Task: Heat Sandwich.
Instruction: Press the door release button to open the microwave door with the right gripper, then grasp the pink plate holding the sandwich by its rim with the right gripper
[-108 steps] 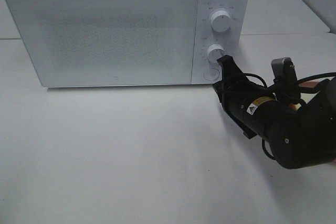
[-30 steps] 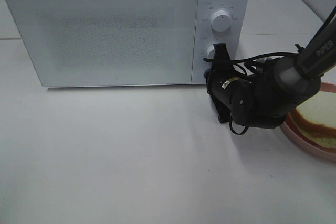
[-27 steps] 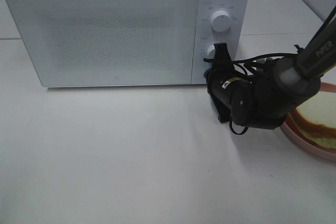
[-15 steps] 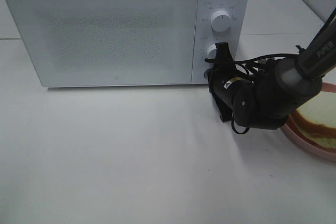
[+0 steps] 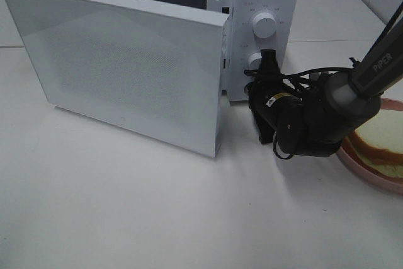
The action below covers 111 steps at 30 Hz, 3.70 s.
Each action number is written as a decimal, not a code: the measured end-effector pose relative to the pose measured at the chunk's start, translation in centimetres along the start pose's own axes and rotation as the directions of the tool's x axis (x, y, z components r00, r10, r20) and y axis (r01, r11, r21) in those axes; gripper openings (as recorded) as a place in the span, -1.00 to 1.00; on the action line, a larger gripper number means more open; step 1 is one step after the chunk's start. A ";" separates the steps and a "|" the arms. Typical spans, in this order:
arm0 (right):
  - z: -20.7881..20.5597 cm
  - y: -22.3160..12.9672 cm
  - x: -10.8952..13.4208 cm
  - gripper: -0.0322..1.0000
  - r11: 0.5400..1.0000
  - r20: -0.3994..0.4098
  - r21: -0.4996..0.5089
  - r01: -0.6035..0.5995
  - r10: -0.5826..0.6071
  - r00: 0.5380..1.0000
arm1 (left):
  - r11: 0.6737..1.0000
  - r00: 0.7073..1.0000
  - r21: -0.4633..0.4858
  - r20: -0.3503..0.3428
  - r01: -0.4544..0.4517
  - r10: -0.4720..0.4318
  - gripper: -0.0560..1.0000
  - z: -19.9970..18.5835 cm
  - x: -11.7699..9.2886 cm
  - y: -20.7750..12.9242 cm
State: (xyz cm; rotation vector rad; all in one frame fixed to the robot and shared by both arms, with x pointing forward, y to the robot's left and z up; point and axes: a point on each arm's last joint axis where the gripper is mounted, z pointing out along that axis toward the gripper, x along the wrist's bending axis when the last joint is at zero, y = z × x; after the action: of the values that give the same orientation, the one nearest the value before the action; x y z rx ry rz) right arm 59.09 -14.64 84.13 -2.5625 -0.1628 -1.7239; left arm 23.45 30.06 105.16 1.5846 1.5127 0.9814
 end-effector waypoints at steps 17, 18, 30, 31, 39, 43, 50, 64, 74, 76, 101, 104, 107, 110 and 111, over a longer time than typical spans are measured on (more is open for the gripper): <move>0.0 0.0 0.0 -0.91 1.000 -0.001 0.001 -0.007 0.007 1.000 | 1.000 1.000 0.000 0.000 0.000 0.000 0.41 0.0 0.0 0.0; 0.0 0.0 0.0 -0.91 1.000 -0.001 0.001 -0.007 0.007 1.000 | 1.000 1.000 0.000 0.000 0.000 0.000 0.41 0.0 0.0 0.0; 0.1 -0.1 -0.2 -0.91 1.000 -0.005 0.000 -0.004 0.004 1.000 | 1.000 1.000 0.000 0.000 0.000 0.000 0.41 0.0 0.0 0.0; 0.1 -0.1 -0.2 -0.91 1.000 -0.005 0.000 -0.004 0.004 1.000 | 1.000 1.000 0.000 0.000 0.000 0.000 0.41 0.0 0.0 0.0; 0.1 -0.1 -0.2 -0.91 1.000 0.003 0.004 -0.003 0.003 1.000 | 1.000 1.000 0.000 0.000 0.000 0.000 0.41 0.0 0.0 0.0; 0.2 -0.3 0.0 -0.91 1.000 0.036 0.016 -0.008 0.008 0.999 | 1.000 1.000 0.000 0.000 0.000 0.000 0.41 0.0 0.0 0.0; 0.1 -0.2 0.2 -0.91 1.000 0.057 0.022 -0.016 0.015 0.998 | 1.000 1.000 0.000 0.000 0.000 0.000 0.41 0.0 0.0 0.0; -1.8 0.5 1.7 -0.91 0.999 0.082 0.041 -0.017 0.014 0.997 | 1.000 1.000 0.000 0.000 0.000 0.000 0.41 0.0 0.0 0.0; -4.2 1.6 3.3 -0.91 1.000 0.060 0.028 0.009 -0.011 0.998 | 1.000 1.000 0.000 0.000 0.000 0.000 0.41 0.0 0.0 0.0; -4.5 1.7 3.4 -0.91 1.000 0.065 0.028 0.009 -0.011 0.998 | 1.000 1.000 0.000 0.000 0.000 0.000 0.41 0.0 0.0 0.0; -11.3 2.0 6.7 -0.91 0.707 0.070 0.303 0.639 -0.686 0.725 | 1.000 1.000 0.000 0.000 0.000 0.000 0.41 0.0 0.0 0.0; -12.1 2.0 7.3 -0.91 0.631 0.032 0.332 0.701 -0.751 0.660 | 1.000 1.000 0.000 0.000 0.000 0.000 0.41 0.0 0.0 0.0; -13.0 1.7 7.9 -0.91 0.501 -0.023 0.389 0.773 -0.834 0.552 | 1.000 1.000 0.000 0.000 0.000 0.000 0.41 0.0 0.0 0.0; -13.2 1.5 8.4 -0.91 0.426 -0.054 0.436 0.793 -0.867 0.495 | 1.000 1.000 0.000 0.000 0.000 0.000 0.41 0.0 0.0 0.0; -13.3 1.4 8.9 -0.91 0.364 -0.077 0.493 0.790 -0.887 0.456 | 1.000 1.000 0.000 0.000 0.000 0.000 0.41 0.0 0.0 0.0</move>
State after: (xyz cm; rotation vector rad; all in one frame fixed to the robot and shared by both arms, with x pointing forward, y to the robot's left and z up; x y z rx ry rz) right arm 50.33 -16.81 97.44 -2.3166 -1.9843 -1.2302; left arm 23.45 30.06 105.16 1.5846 1.5127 0.9814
